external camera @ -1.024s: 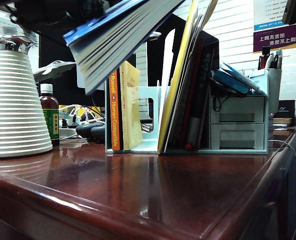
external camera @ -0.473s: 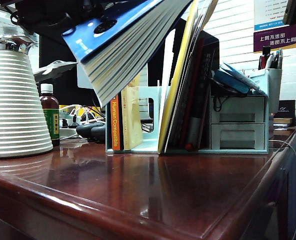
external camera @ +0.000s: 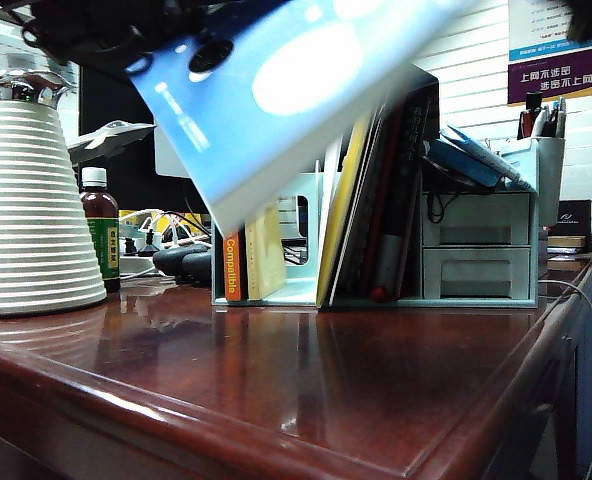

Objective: Pick up the blue book and put it on the bookshelf.

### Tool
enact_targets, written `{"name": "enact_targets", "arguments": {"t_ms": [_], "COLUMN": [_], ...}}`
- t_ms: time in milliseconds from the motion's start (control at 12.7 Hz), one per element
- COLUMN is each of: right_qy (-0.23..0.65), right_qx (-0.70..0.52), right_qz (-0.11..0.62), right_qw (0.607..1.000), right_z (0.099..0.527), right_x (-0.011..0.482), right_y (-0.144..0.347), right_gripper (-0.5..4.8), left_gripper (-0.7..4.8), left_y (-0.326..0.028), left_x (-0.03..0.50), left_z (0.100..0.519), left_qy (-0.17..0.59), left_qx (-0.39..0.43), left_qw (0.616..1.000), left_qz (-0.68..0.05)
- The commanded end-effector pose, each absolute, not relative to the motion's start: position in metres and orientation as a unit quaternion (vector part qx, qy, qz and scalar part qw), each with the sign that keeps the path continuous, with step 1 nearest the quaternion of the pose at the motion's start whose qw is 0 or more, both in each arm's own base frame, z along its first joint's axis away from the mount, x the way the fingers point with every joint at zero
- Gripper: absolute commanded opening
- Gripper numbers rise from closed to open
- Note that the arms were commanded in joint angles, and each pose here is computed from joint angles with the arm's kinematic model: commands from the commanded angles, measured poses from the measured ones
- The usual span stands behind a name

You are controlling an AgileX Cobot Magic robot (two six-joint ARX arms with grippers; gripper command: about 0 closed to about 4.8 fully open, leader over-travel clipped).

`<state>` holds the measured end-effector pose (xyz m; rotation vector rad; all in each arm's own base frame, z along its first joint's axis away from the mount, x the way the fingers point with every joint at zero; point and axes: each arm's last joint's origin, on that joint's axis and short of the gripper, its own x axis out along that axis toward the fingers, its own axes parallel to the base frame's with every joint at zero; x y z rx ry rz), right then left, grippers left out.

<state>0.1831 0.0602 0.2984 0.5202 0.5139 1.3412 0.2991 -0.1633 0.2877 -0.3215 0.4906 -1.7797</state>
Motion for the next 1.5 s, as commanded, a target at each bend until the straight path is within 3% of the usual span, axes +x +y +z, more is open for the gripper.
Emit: {"name": "enact_targets", "arguments": {"t_ms": [79,236,551,709,1024,1103,1182,1260,1497], "right_qy": [0.207,0.194,0.140,0.112,0.075,0.071,0.066,0.057,0.047], "right_qx": [0.230,0.239,0.237,0.229,0.224,0.222,0.219,0.215,0.211], "right_qz": [0.584,0.541,0.460,0.444,0.421,0.422,0.425,0.426,0.423], "right_qw": [0.751,0.783,0.845,0.859,0.876,0.876,0.876,0.877,0.880], "right_z": [0.304,0.304,0.313,0.319,0.338,0.340,0.342,0.344,0.347], "right_x": [0.185,0.189,0.189,0.186,0.181,0.181,0.179,0.176,0.174], "right_y": [0.056,0.040,0.017,0.017,0.016,0.016,0.016,0.016,0.016], "right_gripper": [4.79,4.79,4.79,4.79,4.74,3.28,1.26,0.05,-0.06], "left_gripper": [-0.06,-0.06,-0.06,-0.06,-0.06,-0.06,-0.06,-0.06,-0.06], "left_y": [-0.160,-0.157,-0.151,-0.151,-0.150,-0.149,-0.148,-0.147,-0.143], "left_x": [0.302,0.305,0.312,0.316,0.317,0.315,0.312,0.309,0.300], "left_z": [0.299,0.302,0.311,0.324,0.362,0.372,0.382,0.394,0.420], "left_qy": [0.185,0.175,0.144,0.105,0.013,-0.011,-0.024,-0.037,-0.087], "left_qx": [-0.126,-0.121,-0.119,-0.111,-0.107,-0.117,-0.125,-0.122,-0.112], "left_qw": [0.597,0.607,0.664,0.694,0.719,0.717,0.711,0.710,0.714], "left_qz": [-0.770,-0.765,-0.724,-0.703,-0.686,-0.688,-0.691,-0.693,-0.685]}}
